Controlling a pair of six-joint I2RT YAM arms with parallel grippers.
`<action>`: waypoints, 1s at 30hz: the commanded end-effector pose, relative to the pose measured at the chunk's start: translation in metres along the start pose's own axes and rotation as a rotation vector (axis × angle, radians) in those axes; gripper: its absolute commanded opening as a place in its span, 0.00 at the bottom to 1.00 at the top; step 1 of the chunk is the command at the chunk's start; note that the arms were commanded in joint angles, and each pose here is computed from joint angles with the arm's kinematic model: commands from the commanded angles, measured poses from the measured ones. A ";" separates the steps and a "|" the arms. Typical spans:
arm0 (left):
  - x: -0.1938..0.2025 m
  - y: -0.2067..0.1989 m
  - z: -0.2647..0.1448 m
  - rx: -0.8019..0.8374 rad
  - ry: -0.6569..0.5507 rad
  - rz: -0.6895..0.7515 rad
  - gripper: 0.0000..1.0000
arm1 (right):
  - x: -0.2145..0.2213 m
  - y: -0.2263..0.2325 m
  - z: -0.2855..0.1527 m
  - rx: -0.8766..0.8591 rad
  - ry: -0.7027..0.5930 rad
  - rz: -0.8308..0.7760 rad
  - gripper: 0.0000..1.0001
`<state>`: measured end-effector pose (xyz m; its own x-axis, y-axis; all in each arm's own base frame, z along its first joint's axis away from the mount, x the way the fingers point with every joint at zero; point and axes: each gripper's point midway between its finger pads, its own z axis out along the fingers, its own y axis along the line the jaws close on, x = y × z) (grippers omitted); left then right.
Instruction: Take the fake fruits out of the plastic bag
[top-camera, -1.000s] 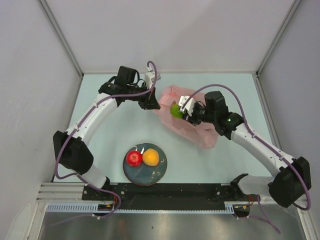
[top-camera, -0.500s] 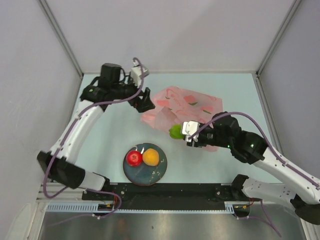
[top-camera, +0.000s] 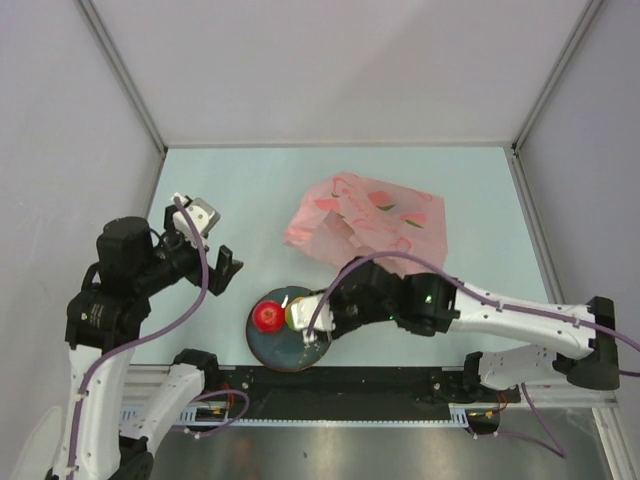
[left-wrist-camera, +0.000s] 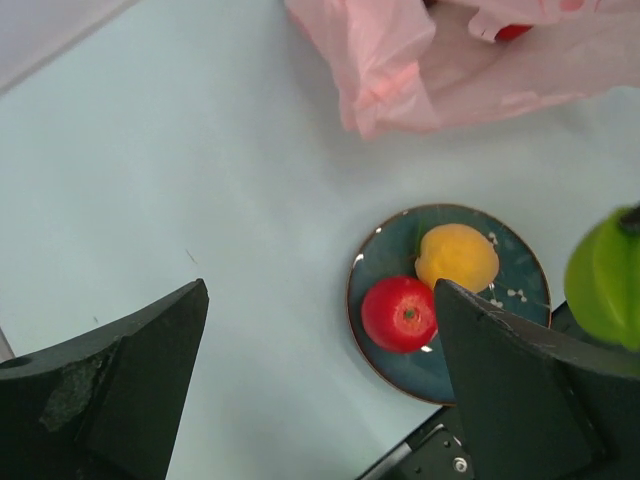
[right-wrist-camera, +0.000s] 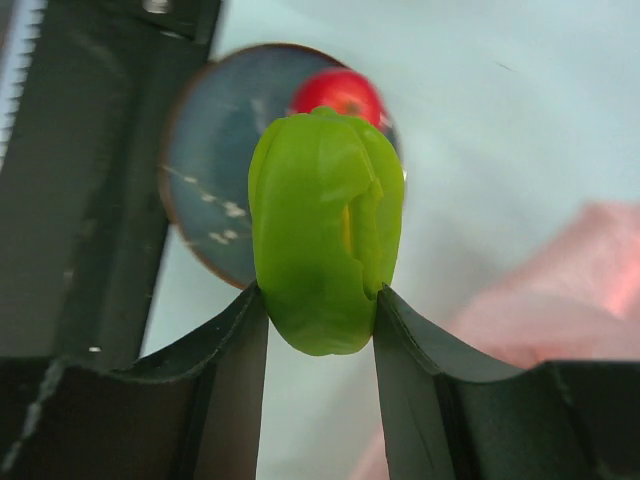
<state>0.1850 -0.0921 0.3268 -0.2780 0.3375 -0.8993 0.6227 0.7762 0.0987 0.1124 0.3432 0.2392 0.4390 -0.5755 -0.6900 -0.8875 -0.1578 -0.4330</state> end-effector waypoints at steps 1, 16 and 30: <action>0.027 0.010 0.005 -0.070 0.082 -0.109 1.00 | -0.007 0.048 0.020 -0.137 -0.002 -0.059 0.33; 0.028 -0.007 -0.003 -0.004 0.064 -0.130 1.00 | 0.057 0.102 0.078 -0.238 0.157 0.005 0.33; 0.033 -0.019 0.006 0.077 0.068 -0.181 1.00 | 0.100 0.060 0.102 -0.114 0.287 0.039 0.36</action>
<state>0.1671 -0.0926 0.2898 -0.4374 0.2670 -0.8587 0.6002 0.7977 -0.0578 0.1052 0.3489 0.0760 0.3574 -0.7924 -0.4944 -0.9278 -0.2405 -0.2852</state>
